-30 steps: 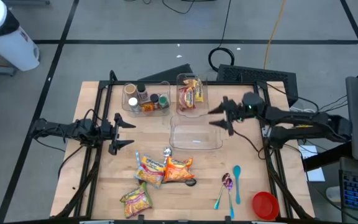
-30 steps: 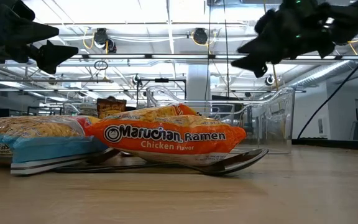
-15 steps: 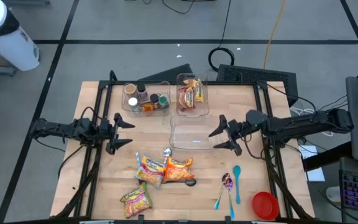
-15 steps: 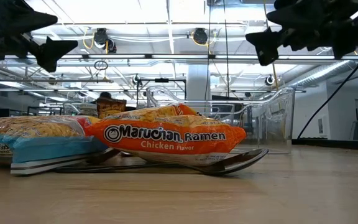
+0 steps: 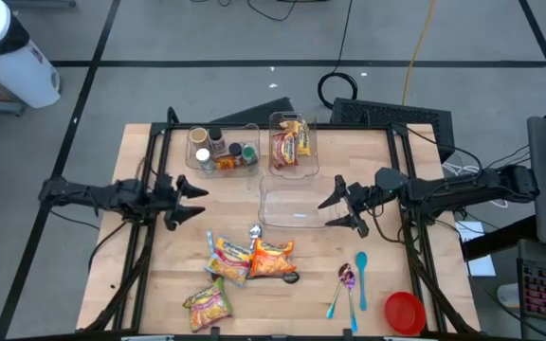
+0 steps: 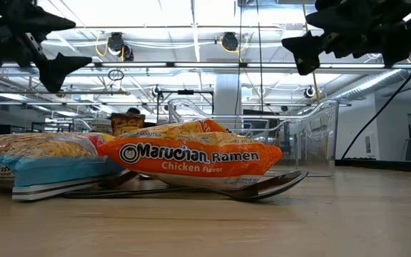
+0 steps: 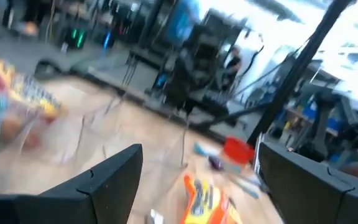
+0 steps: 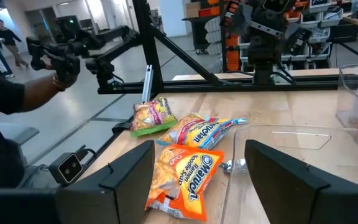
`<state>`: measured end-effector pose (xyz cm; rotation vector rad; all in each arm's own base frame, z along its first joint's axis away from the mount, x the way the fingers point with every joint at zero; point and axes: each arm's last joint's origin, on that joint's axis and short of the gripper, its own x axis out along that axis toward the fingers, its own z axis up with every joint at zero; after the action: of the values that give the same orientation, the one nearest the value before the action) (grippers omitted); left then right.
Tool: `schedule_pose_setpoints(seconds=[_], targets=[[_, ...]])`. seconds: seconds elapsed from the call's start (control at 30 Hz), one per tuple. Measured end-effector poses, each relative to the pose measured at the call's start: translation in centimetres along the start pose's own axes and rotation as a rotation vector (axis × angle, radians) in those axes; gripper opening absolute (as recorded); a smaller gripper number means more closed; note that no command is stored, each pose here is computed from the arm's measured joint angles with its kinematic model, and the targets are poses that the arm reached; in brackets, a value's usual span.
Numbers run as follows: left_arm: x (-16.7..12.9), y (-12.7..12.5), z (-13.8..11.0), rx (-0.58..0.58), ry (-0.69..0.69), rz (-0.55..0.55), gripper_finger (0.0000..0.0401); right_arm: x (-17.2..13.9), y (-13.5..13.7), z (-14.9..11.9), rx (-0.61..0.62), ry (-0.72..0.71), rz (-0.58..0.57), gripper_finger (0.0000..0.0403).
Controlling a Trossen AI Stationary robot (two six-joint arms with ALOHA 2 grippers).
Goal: Pick & Place Food Item
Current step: Put the blue noodle pack into the top right transparent container
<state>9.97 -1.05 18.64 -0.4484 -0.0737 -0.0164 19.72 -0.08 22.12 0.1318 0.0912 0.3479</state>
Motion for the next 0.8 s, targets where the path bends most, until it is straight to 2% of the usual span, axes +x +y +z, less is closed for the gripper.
schedule_pose_setpoints(seconds=[0.1, 0.2, 0.37, 0.5, 0.67, 0.8], targets=[[0.7, -0.4, 0.2, -0.019, 0.144, 0.066, 0.0324, 0.0, 0.0, 0.0, 0.001, 0.002, -0.001, 0.0242], [2.0, -1.0, 0.2, 0.011, 0.296, 0.126, 0.0324, 0.0, 0.0, -0.1, -0.001, 0.009, -0.001, 0.0242], [4.9, -2.7, -0.7, 0.112, 0.533, 0.103, 0.0324, 0.0, 0.0, -0.1, -0.005, 0.009, -0.002, 0.0242], [6.9, -4.1, -2.4, 0.153, 0.690, 0.091, 0.0324, 0.0, 0.0, -0.1, -0.003, 0.011, -0.002, 0.0242], [8.2, -5.0, -5.3, 0.110, 0.827, 0.117, 0.0323, 0.0, 0.0, -0.2, -0.019, 0.016, -0.002, 0.0242], [8.4, -4.8, -7.3, 0.082, 0.910, 0.175, 0.0323, 0.0, 0.0, -0.2, -0.026, 0.015, -0.004, 0.0242]])
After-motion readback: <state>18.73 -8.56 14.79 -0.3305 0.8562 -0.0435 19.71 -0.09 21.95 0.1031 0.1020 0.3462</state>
